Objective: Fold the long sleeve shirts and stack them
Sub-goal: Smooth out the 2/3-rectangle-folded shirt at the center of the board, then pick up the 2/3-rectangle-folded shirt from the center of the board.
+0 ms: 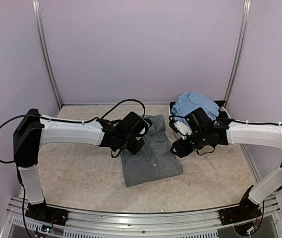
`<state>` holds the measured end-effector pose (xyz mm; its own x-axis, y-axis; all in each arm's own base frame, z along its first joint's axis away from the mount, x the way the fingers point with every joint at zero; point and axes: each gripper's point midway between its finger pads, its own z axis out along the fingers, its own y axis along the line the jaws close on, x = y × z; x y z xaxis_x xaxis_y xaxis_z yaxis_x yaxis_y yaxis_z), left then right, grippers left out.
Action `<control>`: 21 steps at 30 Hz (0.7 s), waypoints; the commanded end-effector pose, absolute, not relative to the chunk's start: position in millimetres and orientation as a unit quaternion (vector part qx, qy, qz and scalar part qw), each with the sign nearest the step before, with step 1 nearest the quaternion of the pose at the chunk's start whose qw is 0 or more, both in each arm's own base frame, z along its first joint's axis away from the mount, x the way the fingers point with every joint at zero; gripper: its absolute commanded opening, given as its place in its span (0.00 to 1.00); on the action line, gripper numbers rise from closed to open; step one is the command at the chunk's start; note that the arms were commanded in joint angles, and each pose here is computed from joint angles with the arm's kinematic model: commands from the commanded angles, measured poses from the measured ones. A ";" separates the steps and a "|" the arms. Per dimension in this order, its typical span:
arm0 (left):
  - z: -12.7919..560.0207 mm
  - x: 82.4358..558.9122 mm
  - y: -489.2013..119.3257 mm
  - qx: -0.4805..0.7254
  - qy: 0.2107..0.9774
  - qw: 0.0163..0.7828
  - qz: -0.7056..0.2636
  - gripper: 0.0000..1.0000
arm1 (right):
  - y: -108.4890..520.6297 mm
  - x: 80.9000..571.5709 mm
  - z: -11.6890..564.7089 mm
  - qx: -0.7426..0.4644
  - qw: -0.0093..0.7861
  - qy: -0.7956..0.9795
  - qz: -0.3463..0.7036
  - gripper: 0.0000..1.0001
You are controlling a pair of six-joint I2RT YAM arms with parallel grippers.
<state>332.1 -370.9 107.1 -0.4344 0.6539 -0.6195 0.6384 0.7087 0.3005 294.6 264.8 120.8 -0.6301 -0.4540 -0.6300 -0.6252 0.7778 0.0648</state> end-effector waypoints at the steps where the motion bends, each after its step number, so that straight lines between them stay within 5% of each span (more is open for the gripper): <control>1: 136.9 369.9 -355.5 0.289 0.842 0.450 0.078 0.35 | 260.2 296.2 126.0 -0.291 0.319 0.891 0.141 0.61; 8: 170.5 377.6 -347.4 0.232 0.853 0.468 -0.006 0.56 | 269.7 265.6 135.0 -0.337 0.318 0.861 0.211 0.62; 12: 149.3 318.3 -372.3 0.345 0.836 0.411 -0.115 0.58 | 268.5 243.3 136.9 -0.361 0.319 0.847 0.223 0.65; 15: 138.5 263.9 -379.6 0.415 0.802 0.390 -0.180 0.60 | 261.9 235.5 126.8 -0.343 0.313 0.856 0.227 0.77; 21: 106.3 189.1 -384.7 0.525 0.747 0.359 -0.192 0.62 | 256.3 233.1 102.5 -0.279 0.272 0.891 0.234 0.80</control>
